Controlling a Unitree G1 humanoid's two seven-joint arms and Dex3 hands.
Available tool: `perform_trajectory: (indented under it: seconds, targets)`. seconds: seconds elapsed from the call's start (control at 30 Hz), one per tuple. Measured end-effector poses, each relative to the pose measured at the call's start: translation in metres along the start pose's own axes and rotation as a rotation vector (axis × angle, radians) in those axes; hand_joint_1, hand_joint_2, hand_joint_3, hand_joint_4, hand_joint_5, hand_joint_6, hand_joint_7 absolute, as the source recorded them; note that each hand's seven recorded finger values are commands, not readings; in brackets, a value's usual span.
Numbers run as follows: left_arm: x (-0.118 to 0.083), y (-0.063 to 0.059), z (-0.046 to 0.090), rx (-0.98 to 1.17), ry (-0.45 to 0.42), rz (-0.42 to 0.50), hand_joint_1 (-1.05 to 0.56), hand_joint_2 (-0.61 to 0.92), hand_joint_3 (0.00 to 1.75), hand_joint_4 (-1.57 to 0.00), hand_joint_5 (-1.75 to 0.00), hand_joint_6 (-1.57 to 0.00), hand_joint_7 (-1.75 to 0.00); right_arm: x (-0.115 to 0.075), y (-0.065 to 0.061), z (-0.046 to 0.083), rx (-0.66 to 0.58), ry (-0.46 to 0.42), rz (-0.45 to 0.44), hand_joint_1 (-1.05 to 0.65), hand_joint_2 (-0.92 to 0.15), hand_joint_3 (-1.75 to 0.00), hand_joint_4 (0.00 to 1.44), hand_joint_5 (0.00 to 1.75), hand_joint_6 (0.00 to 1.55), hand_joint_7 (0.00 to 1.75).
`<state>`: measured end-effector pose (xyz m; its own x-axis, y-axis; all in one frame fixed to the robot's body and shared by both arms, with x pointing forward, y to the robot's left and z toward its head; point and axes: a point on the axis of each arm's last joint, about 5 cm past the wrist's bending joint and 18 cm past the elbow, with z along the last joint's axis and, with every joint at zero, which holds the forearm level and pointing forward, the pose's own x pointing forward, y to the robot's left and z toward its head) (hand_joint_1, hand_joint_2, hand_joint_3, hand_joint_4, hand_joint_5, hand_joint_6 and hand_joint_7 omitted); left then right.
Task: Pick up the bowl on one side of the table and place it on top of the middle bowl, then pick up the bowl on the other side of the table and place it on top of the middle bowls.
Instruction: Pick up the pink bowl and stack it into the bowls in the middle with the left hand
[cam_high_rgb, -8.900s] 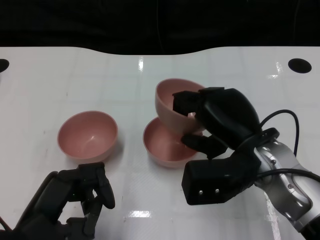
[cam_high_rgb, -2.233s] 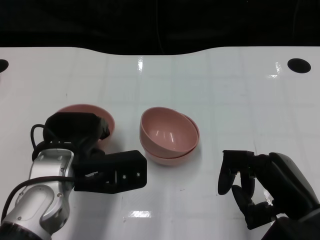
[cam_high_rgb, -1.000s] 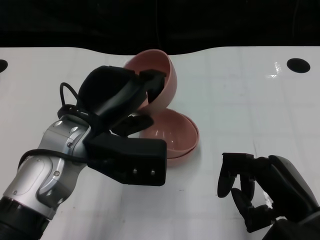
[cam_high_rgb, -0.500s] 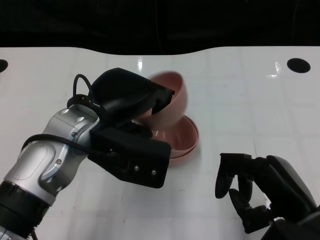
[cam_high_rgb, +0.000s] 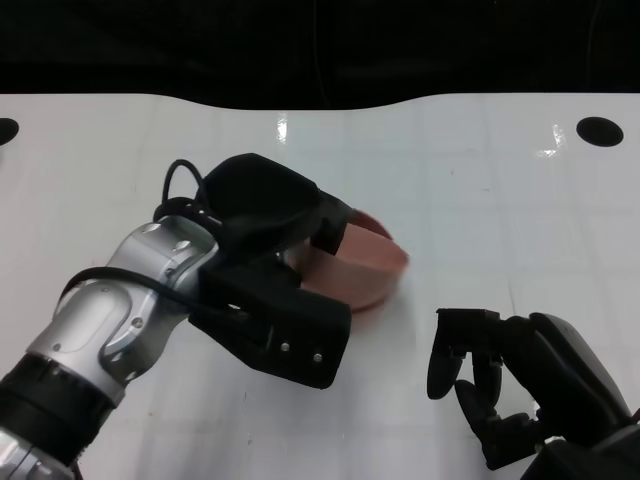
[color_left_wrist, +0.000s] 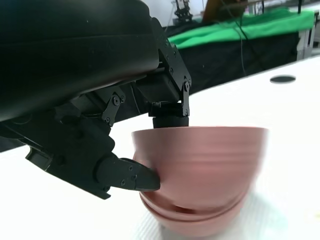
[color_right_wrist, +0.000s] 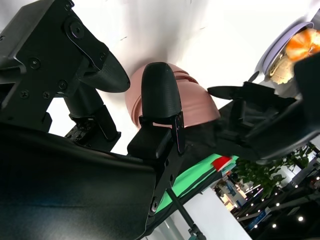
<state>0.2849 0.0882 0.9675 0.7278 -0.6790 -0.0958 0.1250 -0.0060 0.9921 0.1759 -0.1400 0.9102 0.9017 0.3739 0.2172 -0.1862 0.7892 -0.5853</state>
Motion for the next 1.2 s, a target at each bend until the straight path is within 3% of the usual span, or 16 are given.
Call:
perform_trajectory:
  seconds: [0.13, 0.2, 0.27, 0.4, 0.47, 0.57, 0.67, 0.77, 0.83, 0.93, 1.03, 1.07, 1.2]
  targets:
    - [0.006, -0.004, 0.005, 0.054, 0.004, -0.011, -0.32, 0.92, 0.16, -0.82, -1.63, -0.91, -0.69, 0.0, 0.0, 0.0, 0.001, 0.006, 0.0, -0.06, -0.13, -1.68, 0.96, 1.75, 0.82, 1.55]
    - [0.006, -0.006, 0.005, 0.056, 0.012, 0.028, -0.3, 0.92, 0.12, -0.82, -1.68, -0.94, -0.73, 0.0, 0.001, 0.0, 0.0, 0.005, 0.002, -0.06, -0.13, -1.68, 0.96, 1.75, 0.82, 1.55]
    - [0.006, -0.007, 0.004, 0.048, 0.022, 0.071, -0.29, 0.92, 0.1, -0.85, -1.73, -0.88, -0.89, 0.001, 0.001, 0.001, 0.001, 0.003, 0.002, -0.06, -0.12, -1.68, 0.96, 1.75, 0.82, 1.55]
    - [0.004, -0.01, 0.002, 0.042, 0.059, 0.124, -0.28, 0.92, 0.16, -0.88, -1.75, -0.82, -0.92, 0.001, 0.002, 0.001, 0.005, 0.005, 0.0, -0.06, -0.12, -1.68, 0.96, 1.75, 0.82, 1.55]
    - [0.003, -0.012, 0.001, 0.054, 0.097, 0.118, -0.29, 0.92, 0.25, -0.83, -1.75, -0.82, -0.78, 0.001, 0.002, 0.001, 0.006, 0.006, 0.0, -0.05, -0.13, -1.68, 0.96, 1.75, 0.82, 1.55]
    - [0.001, -0.011, 0.001, 0.057, 0.143, 0.099, -0.3, 0.92, 0.24, -0.79, -1.71, -0.85, -0.68, 0.001, 0.002, 0.001, 0.004, 0.007, 0.0, -0.05, -0.13, -1.68, 0.96, 1.75, 0.82, 1.55]
    - [-0.001, -0.012, 0.005, 0.019, 0.155, 0.072, -0.33, 0.92, 0.19, -0.78, -1.48, -0.87, -0.51, 0.001, 0.002, 0.001, 0.004, 0.007, 0.0, -0.05, -0.13, -1.68, 0.96, 1.75, 0.81, 1.55]
    - [-0.004, -0.015, 0.008, -0.017, 0.144, 0.044, -0.39, 0.92, 0.18, -0.69, -0.62, -0.76, -0.14, 0.001, 0.002, 0.001, 0.004, 0.007, 0.001, -0.05, -0.13, -1.68, 0.96, 1.75, 0.81, 1.54]
    - [-0.007, -0.017, 0.009, -0.022, 0.145, 0.014, -0.48, 0.92, 0.23, -0.57, -0.39, -0.61, -0.04, 0.001, 0.002, 0.001, 0.003, 0.007, 0.002, -0.05, -0.13, -1.67, 0.96, 1.75, 0.81, 1.54]
    - [-0.014, -0.02, 0.008, -0.009, 0.172, -0.044, -0.61, 0.92, 0.28, -0.41, -0.21, -0.4, 0.0, 0.001, 0.002, 0.001, 0.002, 0.008, 0.004, -0.06, -0.13, -1.67, 0.96, 1.75, 0.81, 1.53]
    - [-0.018, -0.021, 0.008, 0.0, 0.183, -0.055, -0.64, 0.92, 0.28, -0.38, -0.18, -0.36, 0.0, 0.001, 0.002, 0.001, 0.002, 0.008, 0.004, -0.06, -0.13, -1.67, 0.96, 1.75, 0.81, 1.52]
    - [-0.02, -0.021, 0.007, 0.0, 0.184, -0.055, -0.73, 0.92, 0.31, -0.27, -0.12, -0.25, 0.0, 0.001, 0.001, 0.001, 0.001, 0.007, 0.004, -0.06, -0.13, -1.67, 0.96, 1.75, 0.82, 1.53]
    - [-0.025, -0.023, 0.008, -0.009, 0.185, -0.04, -0.81, 0.92, 0.34, -0.14, -0.06, -0.14, 0.0, 0.001, 0.001, 0.001, 0.001, 0.007, 0.003, -0.07, -0.12, -1.68, 0.96, 1.75, 0.82, 1.53]
